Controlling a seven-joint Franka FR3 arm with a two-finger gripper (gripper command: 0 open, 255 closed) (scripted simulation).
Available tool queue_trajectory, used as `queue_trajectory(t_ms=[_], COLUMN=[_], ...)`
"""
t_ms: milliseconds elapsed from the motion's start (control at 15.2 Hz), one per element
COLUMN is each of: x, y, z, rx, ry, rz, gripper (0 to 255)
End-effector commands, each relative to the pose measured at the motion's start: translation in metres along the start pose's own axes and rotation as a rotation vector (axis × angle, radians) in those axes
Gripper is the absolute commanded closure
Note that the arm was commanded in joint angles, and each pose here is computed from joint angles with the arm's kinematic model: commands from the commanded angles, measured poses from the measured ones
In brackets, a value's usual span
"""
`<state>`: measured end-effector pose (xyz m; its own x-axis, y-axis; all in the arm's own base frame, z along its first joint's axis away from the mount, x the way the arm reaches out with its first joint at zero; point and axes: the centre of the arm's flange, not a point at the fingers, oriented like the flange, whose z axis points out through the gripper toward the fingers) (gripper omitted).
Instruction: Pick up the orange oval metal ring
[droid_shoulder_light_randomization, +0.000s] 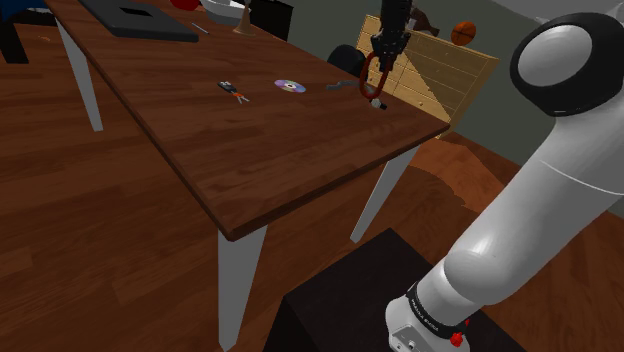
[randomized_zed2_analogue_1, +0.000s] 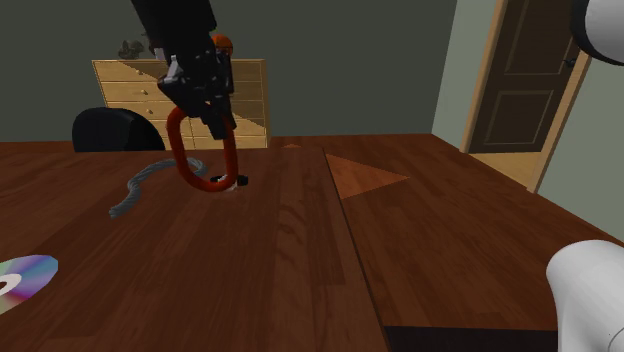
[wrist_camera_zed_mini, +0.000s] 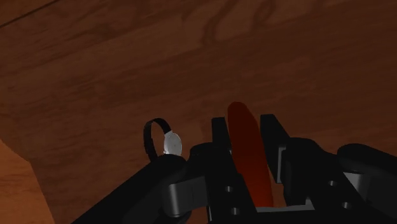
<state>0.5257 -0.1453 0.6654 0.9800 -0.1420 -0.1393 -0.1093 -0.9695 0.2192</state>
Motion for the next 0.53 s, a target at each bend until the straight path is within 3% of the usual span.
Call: queue_trajectory(t_ms=[0, 462], x=[-0.002, -0.006], y=[0.003, 0.009], z=[-0.010, -0.036], rx=[0.000, 0.000], ry=[0.000, 0.000], rz=[0.000, 0.000], gripper=[255, 255])
